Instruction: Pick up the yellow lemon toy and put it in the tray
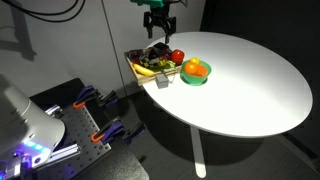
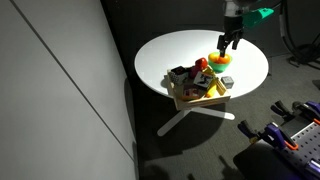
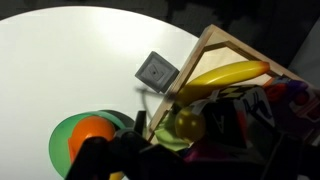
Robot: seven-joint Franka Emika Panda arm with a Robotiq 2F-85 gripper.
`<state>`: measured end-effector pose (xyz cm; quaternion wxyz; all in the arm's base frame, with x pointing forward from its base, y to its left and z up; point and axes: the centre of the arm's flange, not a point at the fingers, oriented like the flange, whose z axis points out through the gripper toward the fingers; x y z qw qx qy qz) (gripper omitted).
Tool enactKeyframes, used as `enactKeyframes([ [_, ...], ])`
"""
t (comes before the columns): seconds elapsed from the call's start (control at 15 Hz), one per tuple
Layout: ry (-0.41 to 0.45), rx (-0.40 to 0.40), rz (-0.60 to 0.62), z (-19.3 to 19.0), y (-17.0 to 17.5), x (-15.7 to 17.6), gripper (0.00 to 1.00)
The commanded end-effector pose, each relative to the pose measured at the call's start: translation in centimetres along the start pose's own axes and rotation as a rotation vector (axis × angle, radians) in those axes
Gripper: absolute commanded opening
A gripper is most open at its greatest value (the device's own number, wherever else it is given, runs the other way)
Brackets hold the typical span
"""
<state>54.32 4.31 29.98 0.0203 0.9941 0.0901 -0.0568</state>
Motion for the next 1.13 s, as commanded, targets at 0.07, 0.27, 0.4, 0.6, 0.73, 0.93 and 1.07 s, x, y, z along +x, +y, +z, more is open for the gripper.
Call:
enactKeyframes([
  [0.07, -0.048, 0.093, -0.043, -4.0, 0.3, -3.1, 1.0],
  [0.27, -0.045, 0.104, -0.049, -5.8, 0.3, -4.3, 1.0],
  [0.4, -0.017, 0.093, -0.019, -6.7, 0.5, -4.7, 1.0],
  [0.6, 0.02, 0.082, 0.016, -7.8, 0.7, -5.1, 1.0],
  [0.73, 0.028, 0.08, 0.027, -8.2, 0.8, -5.3, 1.0],
  [0.93, 0.008, 0.076, -0.001, -7.9, 0.7, -4.3, 1.0],
  [1.07, 0.008, 0.075, 0.0, -8.0, 0.7, -4.4, 1.0],
])
